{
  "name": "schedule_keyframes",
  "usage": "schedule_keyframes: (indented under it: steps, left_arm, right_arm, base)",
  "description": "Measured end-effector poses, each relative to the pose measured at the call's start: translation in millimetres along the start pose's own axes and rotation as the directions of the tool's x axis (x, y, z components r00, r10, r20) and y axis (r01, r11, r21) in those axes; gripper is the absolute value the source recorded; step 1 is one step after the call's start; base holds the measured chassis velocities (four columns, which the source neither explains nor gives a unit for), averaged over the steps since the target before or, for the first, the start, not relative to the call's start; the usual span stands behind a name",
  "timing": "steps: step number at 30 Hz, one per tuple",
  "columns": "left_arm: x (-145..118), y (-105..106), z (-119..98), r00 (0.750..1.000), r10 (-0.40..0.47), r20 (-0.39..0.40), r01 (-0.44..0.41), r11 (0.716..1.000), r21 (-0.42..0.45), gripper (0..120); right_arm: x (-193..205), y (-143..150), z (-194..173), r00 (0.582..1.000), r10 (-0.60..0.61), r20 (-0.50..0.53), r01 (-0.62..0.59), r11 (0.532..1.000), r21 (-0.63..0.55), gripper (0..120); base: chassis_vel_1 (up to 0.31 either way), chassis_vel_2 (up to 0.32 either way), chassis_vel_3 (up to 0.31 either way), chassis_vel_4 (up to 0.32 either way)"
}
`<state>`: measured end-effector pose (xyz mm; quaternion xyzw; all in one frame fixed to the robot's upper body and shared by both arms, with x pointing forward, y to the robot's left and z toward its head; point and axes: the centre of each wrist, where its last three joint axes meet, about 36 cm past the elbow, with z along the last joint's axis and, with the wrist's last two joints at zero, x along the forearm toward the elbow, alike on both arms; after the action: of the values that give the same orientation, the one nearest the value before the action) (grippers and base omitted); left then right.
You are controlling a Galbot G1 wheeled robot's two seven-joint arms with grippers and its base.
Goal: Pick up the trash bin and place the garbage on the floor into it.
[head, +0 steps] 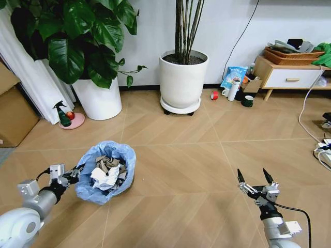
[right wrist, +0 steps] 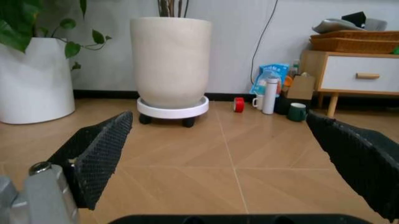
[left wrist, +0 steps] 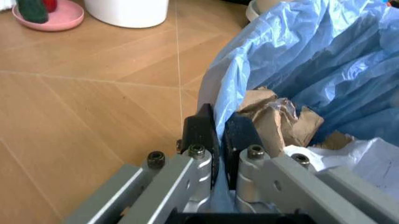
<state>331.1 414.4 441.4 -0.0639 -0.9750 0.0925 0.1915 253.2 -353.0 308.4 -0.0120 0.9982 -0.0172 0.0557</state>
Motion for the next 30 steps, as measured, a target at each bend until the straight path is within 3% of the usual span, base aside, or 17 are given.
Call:
schedule_keyframes:
  steps: [30]
  left_arm:
    - [1.2,-0.1,-1.0,1.000,-0.009,0.005,0.009,1.000,0.005,0]
  right_arm:
    - [1.1,-0.3,-0.6,0.999,-0.034,0.004,0.034,0.999,0.006,100]
  base:
    - [0.176,-0.109,-0.186,0.105]
